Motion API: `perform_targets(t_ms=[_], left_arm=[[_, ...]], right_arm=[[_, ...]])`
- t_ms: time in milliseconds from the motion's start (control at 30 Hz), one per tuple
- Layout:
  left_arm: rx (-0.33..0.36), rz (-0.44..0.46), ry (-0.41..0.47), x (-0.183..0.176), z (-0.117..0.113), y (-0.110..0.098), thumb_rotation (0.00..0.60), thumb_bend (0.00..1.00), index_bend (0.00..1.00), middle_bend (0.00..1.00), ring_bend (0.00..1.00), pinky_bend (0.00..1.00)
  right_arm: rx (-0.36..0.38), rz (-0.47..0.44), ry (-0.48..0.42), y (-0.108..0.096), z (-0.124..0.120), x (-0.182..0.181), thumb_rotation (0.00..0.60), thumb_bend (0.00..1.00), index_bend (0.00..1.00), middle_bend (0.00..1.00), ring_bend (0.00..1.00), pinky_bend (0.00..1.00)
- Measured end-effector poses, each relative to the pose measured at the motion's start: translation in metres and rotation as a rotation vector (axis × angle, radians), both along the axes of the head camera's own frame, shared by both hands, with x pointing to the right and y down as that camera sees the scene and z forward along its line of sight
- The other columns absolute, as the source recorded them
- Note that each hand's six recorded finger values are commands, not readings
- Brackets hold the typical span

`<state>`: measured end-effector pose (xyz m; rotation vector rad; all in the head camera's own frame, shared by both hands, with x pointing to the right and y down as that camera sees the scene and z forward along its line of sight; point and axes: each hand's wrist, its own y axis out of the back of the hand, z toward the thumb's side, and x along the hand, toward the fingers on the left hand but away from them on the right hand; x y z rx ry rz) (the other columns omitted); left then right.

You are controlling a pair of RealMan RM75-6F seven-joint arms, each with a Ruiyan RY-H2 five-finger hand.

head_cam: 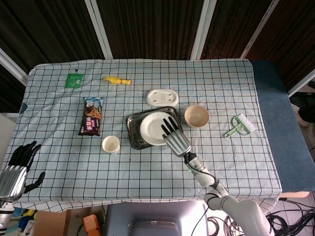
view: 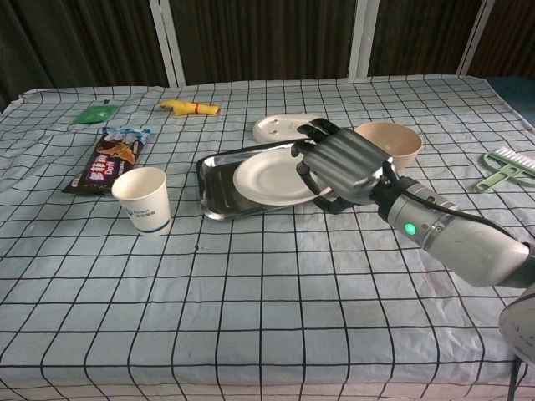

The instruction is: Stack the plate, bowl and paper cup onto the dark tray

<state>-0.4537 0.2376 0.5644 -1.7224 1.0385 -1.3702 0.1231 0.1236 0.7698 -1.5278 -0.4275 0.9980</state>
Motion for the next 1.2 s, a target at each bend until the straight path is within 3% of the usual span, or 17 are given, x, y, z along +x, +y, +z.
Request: perform_targets(t_ms=[300,467,633,967,1200], left_arm=[[-0.002,0.001,0.000,0.000,0.001,0.000,0.600,0.35,0.00,0.00,0.00,0.02],[0.000,0.004,0.001,0.001,0.000,0.000,0.600,0.36,0.00,0.00,0.00,0.02],[-0.001,0.007,0.002,0.002,0.000,0.000,0.600,0.36,0.00,0.00,0.00,0.02],[-0.002,0.014,0.006,0.003,0.001,0.001,0.600,0.36,0.00,0.00,0.00,0.02],[0.003,0.031,0.021,0.008,0.002,-0.001,0.600,0.36,0.00,0.00,0.00,0.02]], right_arm=[[-0.010,0.019,0.044,-0.008,0.004,0.004,0.600,0.31,0.37,0.15,0.00,0.00],[-0.003,0.038,0.064,-0.014,0.003,0.004,0.600,0.27,0.25,0.12,0.00,0.00],[-0.027,0.067,0.041,-0.017,0.003,-0.005,0.600,0.24,0.16,0.10,0.00,0.00],[-0.076,0.074,-0.043,-0.009,-0.012,-0.006,0.600,0.19,0.11,0.07,0.00,0.00],[-0.170,0.099,-0.077,-0.005,-0.021,-0.002,0.600,0.06,0.06,0.03,0.00,0.00]])
